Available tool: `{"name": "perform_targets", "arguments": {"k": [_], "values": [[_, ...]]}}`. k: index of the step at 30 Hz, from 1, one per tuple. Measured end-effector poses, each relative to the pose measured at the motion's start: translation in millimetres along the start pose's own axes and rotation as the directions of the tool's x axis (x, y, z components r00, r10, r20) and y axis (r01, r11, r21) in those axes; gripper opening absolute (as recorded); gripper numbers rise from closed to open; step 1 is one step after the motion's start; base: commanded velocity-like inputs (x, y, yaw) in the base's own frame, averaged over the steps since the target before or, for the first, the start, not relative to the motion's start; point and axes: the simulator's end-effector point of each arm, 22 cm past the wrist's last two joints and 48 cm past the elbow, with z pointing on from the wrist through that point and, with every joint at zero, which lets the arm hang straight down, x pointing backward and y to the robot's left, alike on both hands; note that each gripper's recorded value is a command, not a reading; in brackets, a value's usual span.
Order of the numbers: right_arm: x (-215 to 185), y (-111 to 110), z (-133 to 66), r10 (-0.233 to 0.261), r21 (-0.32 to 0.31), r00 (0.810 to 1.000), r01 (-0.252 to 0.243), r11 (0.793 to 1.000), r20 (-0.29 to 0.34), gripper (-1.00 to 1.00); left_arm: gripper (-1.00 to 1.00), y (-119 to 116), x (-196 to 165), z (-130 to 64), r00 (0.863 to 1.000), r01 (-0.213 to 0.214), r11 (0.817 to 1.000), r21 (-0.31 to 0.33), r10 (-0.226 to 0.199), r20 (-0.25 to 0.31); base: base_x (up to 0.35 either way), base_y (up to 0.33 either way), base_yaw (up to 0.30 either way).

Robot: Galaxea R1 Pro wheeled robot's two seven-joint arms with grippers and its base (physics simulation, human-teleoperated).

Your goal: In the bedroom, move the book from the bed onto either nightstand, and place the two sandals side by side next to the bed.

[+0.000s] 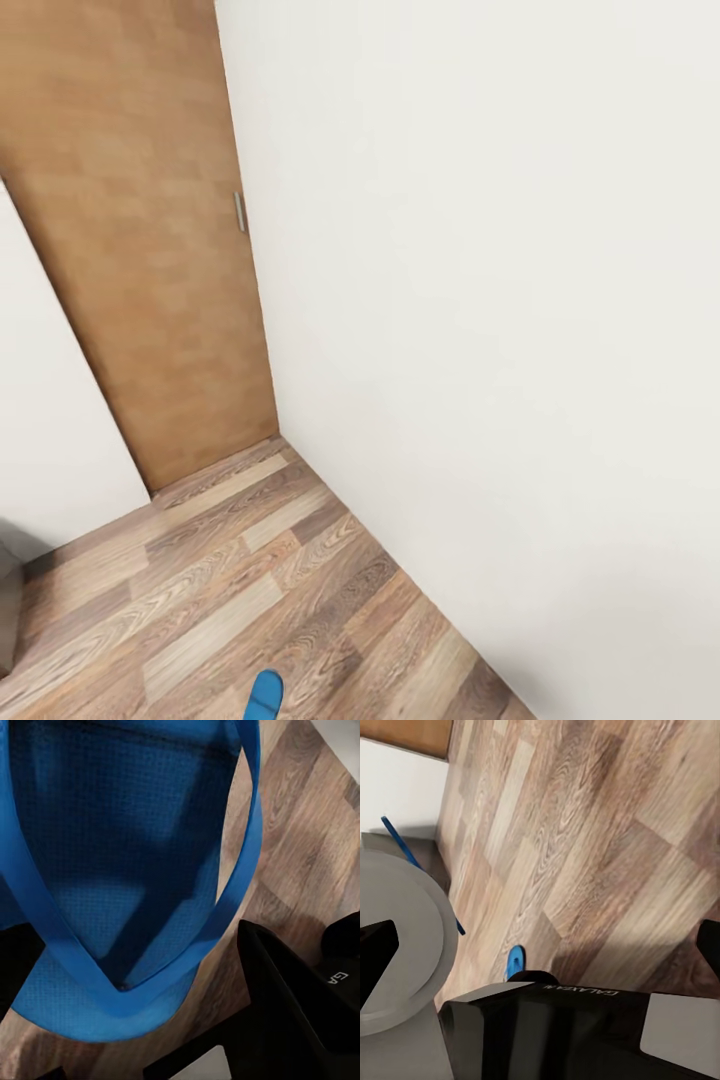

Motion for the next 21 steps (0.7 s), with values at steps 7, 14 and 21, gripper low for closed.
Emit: {"name": "perform_targets", "arguments": {"k": [7,14,21], "values": [[-0.1,-0.1,-0.1,0.0,0.0,1.0,0.0,1.0,0.0,1.0,-1.0,-0.4,0.0,0.0,1.0,0.002,1.0,0.002,-0.002,0.0,0.0,0.0,0.251],[-0.1,-0.1,-0.1,0.0,0.0,1.0,0.0,1.0,0.0,1.0,-1.0,-0.6,0.3,-0.1,1.0,0.002,1.0,0.003,-0.002,-0.001,0.0,0.0,0.251],[0.0,-0.1,-0.1,0.0,0.0,1.0,0.0,1.0,0.0,1.0,-1.0,0.0,0.1,0.0,1.0,0.0,1.0,0.0,0.0,0.0,0.0,0.0,0.251]]}}
